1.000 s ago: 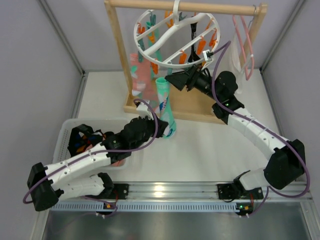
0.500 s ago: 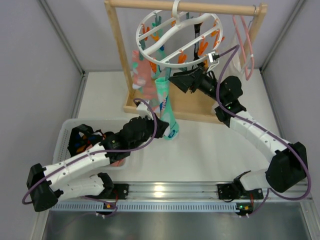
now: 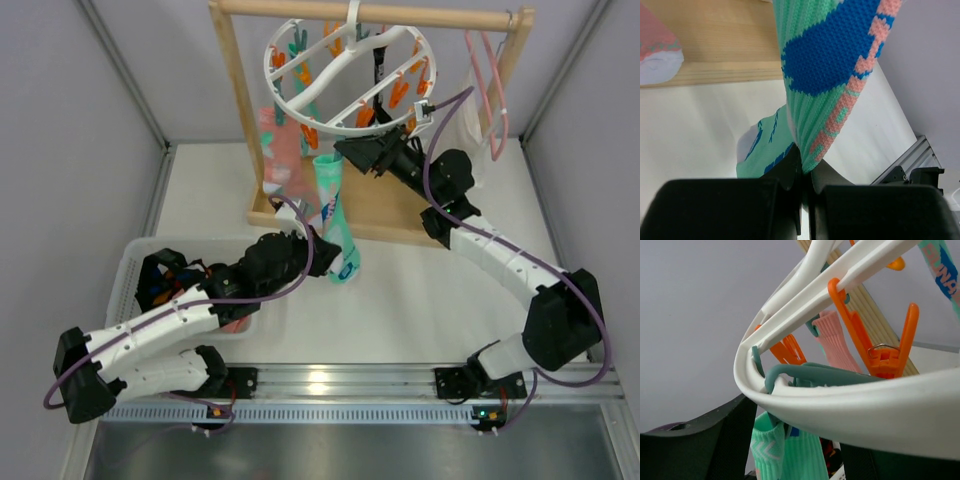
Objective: Remove the socks clipped to the hanger
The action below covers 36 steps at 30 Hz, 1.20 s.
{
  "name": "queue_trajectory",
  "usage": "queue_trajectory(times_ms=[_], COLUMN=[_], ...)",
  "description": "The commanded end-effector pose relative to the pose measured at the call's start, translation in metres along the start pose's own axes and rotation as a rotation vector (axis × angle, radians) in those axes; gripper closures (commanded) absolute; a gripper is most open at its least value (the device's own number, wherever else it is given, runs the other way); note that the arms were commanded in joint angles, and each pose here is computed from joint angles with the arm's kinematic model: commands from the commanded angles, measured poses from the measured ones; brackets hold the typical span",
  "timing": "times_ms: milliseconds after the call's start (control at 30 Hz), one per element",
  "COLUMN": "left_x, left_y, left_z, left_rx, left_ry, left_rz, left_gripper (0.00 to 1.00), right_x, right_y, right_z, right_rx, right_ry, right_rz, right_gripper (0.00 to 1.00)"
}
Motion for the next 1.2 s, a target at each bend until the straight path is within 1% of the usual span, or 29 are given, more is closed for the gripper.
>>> queue_trajectory(times_ms=[0,133,233,267,333,467,633,667,733,767,800,833,867,933,1033,1167], left_x=[0.011,0.011,0.011,0.011,0.011,0.013,0.018,0.018,0.021,0.021,0.022,0.023,0.023,0.025,0.025,0.016], left_y=[-0.014,-0.015,-0.016,-0.015,-0.015,-0.016,-0.016,-0.016,-0.014,-0.014,-0.014,-0.013,-0.012,-0.012,-0.012,-0.010], left_z=[0.003,0.003,0.003,0.002,0.003,0.003,0.005,0.005,0.004,0.004,0.004,0.002,0.002,0.000,-0.002,-0.013], left_rx=[-0.056,-0.060,-0.062,-0.059,-0.060,-0.057,-0.051,-0.052,-0.042,-0.041,-0.040,-0.029,-0.026,-0.013,-0.011,-0.021], left_ry=[-0.013,-0.011,-0.011,-0.007,-0.008,-0.020,-0.041,-0.044,-0.054,-0.053,-0.058,-0.060,-0.061,-0.068,-0.063,0.003], left_rz=[0.020,0.019,0.021,0.018,0.020,0.021,0.017,0.015,0.019,0.018,0.018,0.014,0.011,0.005,-0.014,-0.090], left_gripper=[1.00,1.00,1.00,1.00,1.00,1.00,1.00,1.00,1.00,1.00,1.00,1.00,1.00,1.00,1.00,1.00], right_x=[0.022,0.023,0.023,0.021,0.021,0.018,0.015,0.017,0.018,0.018,0.020,0.020,0.022,0.022,0.022,0.024], right_y=[0.024,0.026,0.027,0.026,0.028,0.028,0.028,0.028,0.029,0.030,0.031,0.033,0.034,0.034,0.035,0.036], right_z=[-0.013,-0.013,-0.013,-0.015,-0.016,-0.017,-0.015,-0.014,-0.014,-0.015,-0.014,-0.014,-0.014,-0.014,-0.013,-0.011], right_rx=[0.118,0.145,0.166,0.169,0.177,0.181,0.177,0.176,0.178,0.180,0.181,0.184,0.183,0.176,0.156,0.133], right_ry=[-0.111,-0.142,-0.158,-0.157,-0.160,-0.149,-0.143,-0.146,-0.150,-0.149,-0.152,-0.153,-0.158,-0.157,-0.163,-0.178], right_rz=[0.026,0.013,0.003,0.000,0.000,-0.003,0.001,0.003,0.003,0.001,0.002,0.003,0.002,-0.004,-0.021,-0.050], right_gripper=[0.42,0.44,0.48,0.51,0.52,0.59,0.59,0.63,0.66,0.69,0.70,0.76,0.80,0.82,0.99,1.00])
Point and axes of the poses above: each gripper's point midway between its finger pads, its own z axis back along the fingers, its own y axis along the line the jaws close on, x = y × z, the point moved 10 cm from there along z, back along the fingers, and after that the axes turned 5 degrees about z, right-handed, at the moved point
